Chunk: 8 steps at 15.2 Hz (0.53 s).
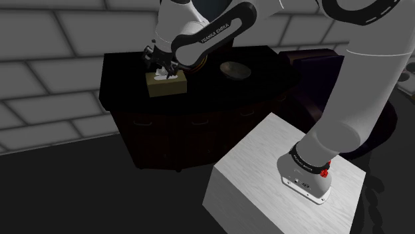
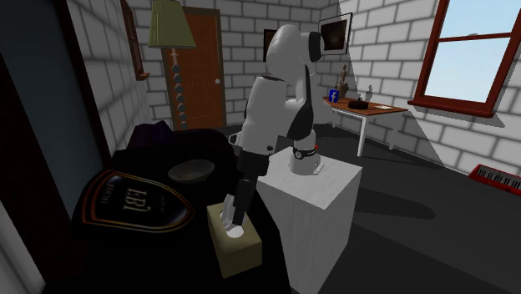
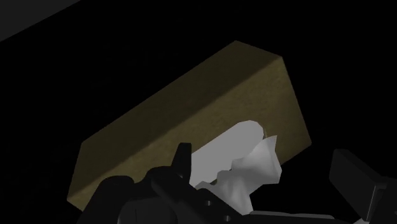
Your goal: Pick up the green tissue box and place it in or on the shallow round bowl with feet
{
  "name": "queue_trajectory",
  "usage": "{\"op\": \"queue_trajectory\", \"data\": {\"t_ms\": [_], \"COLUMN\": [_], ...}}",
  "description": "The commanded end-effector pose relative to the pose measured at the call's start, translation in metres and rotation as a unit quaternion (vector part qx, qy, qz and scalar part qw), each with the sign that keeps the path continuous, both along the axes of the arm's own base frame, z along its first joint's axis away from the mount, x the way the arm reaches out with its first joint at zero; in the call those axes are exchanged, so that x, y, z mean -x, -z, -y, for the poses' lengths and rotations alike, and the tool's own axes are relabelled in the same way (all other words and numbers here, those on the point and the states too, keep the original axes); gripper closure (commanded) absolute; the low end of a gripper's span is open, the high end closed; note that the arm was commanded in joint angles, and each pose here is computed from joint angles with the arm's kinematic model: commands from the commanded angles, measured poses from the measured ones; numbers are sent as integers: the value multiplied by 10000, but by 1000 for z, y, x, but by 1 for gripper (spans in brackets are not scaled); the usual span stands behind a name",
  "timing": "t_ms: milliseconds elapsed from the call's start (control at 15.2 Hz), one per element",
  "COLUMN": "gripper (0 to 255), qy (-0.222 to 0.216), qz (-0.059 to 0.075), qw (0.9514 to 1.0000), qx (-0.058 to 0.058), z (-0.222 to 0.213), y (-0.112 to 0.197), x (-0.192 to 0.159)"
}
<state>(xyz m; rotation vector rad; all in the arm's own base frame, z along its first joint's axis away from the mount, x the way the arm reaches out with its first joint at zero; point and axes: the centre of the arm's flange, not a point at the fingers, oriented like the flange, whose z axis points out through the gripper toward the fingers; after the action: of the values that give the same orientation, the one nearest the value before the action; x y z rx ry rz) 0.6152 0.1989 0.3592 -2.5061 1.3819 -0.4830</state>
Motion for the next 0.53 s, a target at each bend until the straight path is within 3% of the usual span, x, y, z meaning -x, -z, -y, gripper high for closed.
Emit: {"op": "queue_trajectory", "data": {"t_ms": [0, 66, 132, 462], "gripper": [0, 0, 255, 255], "qy": [0, 0, 0, 0], "qz": [1, 0, 0, 0], "qw": [10000, 10000, 10000, 10000], "qx": [0, 0, 0, 0], "z": [0, 0, 0, 0], "y": [0, 0, 0, 1], "x": [0, 0, 0, 0]}}
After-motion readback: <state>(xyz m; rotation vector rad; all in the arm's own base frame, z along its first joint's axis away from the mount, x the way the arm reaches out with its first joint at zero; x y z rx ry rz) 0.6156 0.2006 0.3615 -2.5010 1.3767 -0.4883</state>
